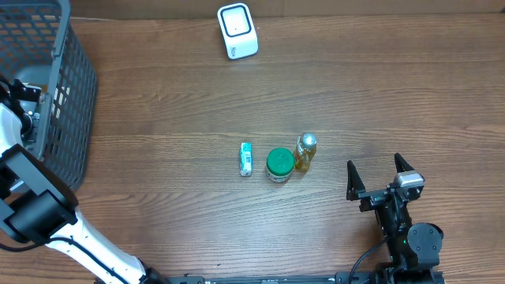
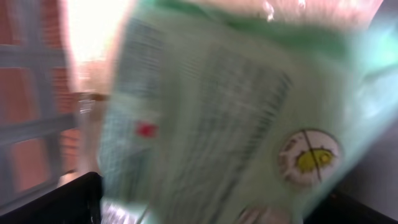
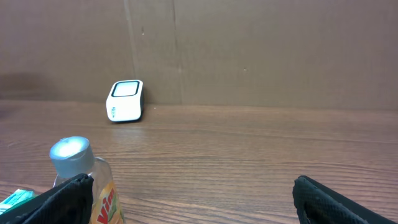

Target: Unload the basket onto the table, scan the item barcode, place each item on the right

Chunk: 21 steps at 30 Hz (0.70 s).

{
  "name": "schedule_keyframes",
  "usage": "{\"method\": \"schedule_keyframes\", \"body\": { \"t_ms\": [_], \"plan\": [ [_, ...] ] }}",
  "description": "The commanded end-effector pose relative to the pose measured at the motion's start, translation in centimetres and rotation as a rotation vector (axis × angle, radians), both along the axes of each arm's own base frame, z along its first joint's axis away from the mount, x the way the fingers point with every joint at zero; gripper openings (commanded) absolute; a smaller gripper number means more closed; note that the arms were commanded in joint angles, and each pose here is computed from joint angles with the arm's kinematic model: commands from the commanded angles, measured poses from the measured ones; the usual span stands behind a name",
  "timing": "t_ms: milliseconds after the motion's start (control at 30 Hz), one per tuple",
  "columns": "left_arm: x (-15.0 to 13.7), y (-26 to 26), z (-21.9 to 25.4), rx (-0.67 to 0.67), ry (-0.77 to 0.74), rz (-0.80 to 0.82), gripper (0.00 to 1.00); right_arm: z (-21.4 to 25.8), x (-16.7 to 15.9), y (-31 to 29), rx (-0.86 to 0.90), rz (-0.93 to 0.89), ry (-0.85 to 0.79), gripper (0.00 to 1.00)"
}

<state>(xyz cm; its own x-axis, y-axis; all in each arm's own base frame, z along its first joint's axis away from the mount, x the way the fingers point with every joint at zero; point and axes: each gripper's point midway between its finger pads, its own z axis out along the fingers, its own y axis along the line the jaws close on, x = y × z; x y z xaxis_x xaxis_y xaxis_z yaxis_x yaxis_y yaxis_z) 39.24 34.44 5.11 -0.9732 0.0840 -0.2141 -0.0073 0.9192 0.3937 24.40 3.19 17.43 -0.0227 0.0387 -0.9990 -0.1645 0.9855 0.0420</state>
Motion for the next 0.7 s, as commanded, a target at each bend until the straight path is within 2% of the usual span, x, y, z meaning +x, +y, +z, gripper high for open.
{"method": "schedule_keyframes", "body": {
  "t_ms": [0,67,133,167,267,300,367,500,667],
  "plan": [
    [0.2,-0.3,-2.6,-0.038,0.038,-0.028,0.99,-0.2,0.0,-0.1,-0.004,-0.003,-0.003,1.0],
    [-0.1,-0.4,-3.4,-0.048,0.058,-0.025,0.99,-0.2,0.0,-0.1,-0.004,-0.003,-0.003,1.0],
    [-0.5,-0.2,-3.7,-0.04,0.077,-0.017,0.88,-0.2,0.0,-0.1,-0.004,-0.003,-0.003,1.0],
    [-0.5,-0.1,-3.6,-0.034,0.081,-0.014,0.77,-0.2,0.0,-0.1,-0.004,-0.003,-0.003,1.0],
    [-0.9,0.3,-3.4,-0.007,0.1,-0.001,0.55,-0.2,0.0,-0.1,-0.004,-0.003,-0.002,1.0],
    [-1.0,0.5,-3.4,-0.001,0.103,0.009,0.43,-0.2,0.0,-0.1,-0.004,-0.003,-0.002,1.0],
    [-1.1,0.5,-3.3,0.001,0.101,0.024,0.33,-0.2,0.0,-0.1,-0.004,-0.003,-0.002,1.0],
    [-0.7,0.7,-2.4,-0.001,0.054,0.083,0.25,-0.2,0.0,-0.1,-0.004,-0.003,-0.002,1.0],
    [0.8,1.3,1.8,-0.004,-0.102,0.205,0.23,-0.2,0.0,-0.1,-0.004,-0.003,-0.002,1.0]
  ]
}}
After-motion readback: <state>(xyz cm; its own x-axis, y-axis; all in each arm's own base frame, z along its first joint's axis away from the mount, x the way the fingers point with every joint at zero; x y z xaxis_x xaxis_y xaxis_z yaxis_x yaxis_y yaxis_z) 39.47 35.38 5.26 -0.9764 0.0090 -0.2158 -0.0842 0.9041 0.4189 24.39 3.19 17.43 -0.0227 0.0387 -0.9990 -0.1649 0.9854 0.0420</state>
